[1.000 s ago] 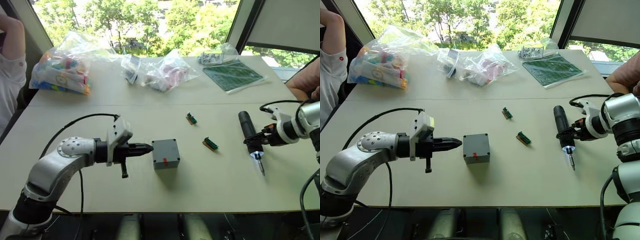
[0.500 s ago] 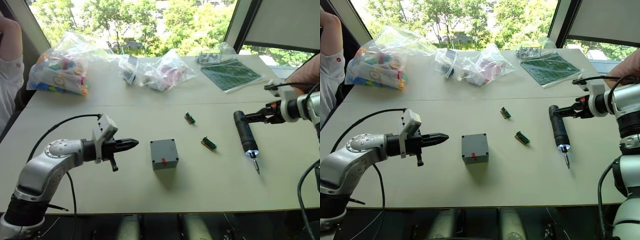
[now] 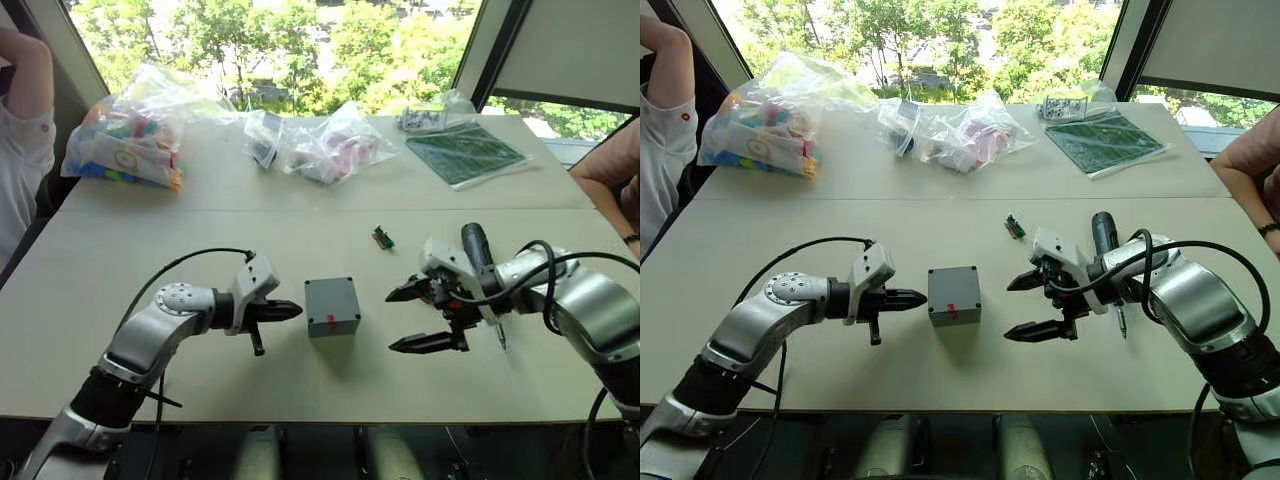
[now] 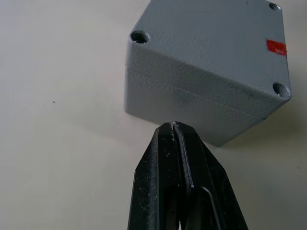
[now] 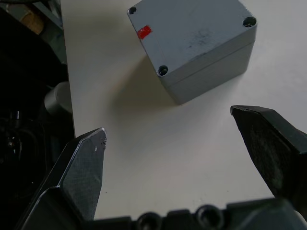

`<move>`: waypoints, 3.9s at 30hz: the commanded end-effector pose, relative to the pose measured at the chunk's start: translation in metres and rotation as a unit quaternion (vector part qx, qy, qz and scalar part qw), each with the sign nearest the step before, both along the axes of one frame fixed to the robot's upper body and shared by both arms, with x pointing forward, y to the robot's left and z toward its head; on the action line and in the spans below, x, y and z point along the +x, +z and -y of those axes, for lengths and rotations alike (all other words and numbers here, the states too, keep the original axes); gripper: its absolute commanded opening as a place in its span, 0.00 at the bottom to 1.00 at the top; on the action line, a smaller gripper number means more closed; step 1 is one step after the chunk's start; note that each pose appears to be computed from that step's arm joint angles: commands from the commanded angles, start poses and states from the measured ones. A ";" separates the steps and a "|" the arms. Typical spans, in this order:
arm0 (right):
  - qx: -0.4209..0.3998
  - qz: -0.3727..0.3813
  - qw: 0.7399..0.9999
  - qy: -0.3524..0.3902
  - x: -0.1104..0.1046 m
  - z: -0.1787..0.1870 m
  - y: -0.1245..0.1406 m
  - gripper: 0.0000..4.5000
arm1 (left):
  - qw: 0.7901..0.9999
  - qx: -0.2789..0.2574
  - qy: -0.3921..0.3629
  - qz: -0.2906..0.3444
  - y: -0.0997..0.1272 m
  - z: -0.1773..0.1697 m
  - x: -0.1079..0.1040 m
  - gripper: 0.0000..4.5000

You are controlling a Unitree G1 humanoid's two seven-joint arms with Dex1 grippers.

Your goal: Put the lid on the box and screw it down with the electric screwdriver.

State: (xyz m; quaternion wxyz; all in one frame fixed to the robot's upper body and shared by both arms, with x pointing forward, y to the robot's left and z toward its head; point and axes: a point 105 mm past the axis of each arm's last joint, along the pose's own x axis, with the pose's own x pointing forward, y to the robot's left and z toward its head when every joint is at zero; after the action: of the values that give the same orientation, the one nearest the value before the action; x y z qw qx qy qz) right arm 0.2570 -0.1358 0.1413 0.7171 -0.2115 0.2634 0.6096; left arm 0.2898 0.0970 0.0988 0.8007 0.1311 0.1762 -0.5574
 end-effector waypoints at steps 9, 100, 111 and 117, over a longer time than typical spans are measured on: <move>0.003 0.025 1.000 -0.006 0.010 -0.032 -0.019 1.00 | 0.997 0.011 -0.032 0.072 0.009 0.027 0.036 0.00; 0.100 0.124 0.930 -0.331 0.073 0.061 -0.011 0.57 | 0.995 -0.103 -0.006 0.015 0.082 -0.004 -0.009 0.00; 0.089 0.124 0.935 -0.321 0.075 0.056 -0.020 0.26 | 0.995 -0.099 -0.003 0.014 0.077 -0.004 -0.010 0.00; 0.098 0.124 0.931 -0.329 0.077 0.057 -0.019 0.01 | 0.995 -0.097 -0.001 0.011 0.075 -0.005 -0.011 0.00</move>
State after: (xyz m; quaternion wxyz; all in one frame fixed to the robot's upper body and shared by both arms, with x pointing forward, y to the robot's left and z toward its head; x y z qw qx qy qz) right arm 0.3298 -0.1924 0.1088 0.9164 -0.1102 0.1913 0.3338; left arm 0.2831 0.1042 0.1673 0.8144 0.0486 0.1291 -0.5637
